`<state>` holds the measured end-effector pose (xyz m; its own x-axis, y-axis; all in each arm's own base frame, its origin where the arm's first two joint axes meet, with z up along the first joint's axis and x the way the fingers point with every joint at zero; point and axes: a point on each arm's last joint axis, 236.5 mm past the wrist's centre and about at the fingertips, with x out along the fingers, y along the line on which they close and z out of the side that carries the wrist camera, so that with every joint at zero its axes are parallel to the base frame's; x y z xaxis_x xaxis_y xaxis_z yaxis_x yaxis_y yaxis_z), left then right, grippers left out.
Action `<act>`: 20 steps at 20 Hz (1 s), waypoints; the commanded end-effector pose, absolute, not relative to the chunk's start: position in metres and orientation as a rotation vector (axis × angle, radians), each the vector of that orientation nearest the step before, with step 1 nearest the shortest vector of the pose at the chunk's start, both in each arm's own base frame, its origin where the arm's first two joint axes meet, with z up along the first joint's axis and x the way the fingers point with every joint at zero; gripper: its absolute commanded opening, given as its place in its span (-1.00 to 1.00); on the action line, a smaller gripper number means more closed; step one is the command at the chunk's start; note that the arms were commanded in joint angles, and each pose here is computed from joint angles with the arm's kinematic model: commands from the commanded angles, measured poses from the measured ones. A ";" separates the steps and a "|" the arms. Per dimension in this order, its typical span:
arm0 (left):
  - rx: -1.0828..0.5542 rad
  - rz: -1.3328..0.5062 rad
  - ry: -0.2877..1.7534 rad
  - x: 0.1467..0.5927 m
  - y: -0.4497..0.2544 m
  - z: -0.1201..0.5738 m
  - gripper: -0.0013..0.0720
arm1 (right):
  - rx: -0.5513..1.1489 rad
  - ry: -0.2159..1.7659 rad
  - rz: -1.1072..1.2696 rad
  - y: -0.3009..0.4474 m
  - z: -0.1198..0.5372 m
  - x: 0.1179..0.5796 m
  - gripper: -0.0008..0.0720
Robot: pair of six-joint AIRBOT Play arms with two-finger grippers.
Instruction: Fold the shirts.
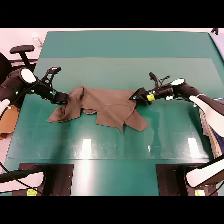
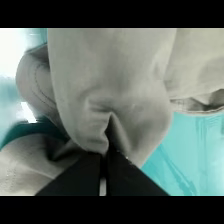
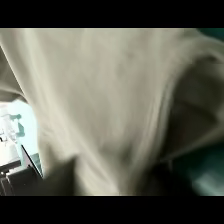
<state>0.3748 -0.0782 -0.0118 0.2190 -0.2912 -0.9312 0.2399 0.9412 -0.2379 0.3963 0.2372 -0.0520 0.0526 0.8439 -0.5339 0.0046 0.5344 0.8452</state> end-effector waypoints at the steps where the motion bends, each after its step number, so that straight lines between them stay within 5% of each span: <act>1: -0.043 -0.372 1.305 0.373 -0.078 -0.011 -0.91 | 0.813 1.355 0.781 0.257 -0.047 0.397 -0.92; 6: 0.013 -0.442 1.274 0.379 -0.083 0.042 -0.91 | 0.778 1.141 0.835 0.241 0.044 0.415 -0.92; 11: 0.113 -0.400 0.776 0.415 -0.080 0.234 -0.91 | 0.668 0.702 0.836 0.164 0.237 0.438 -0.92; 16: 0.192 -0.362 0.339 0.345 -0.078 0.416 -0.91 | 0.480 0.409 0.792 0.109 0.377 0.375 -0.92; 20: 0.219 -0.351 0.118 0.265 -0.079 0.488 -0.91 | 0.277 0.229 0.789 0.124 0.457 0.284 -0.92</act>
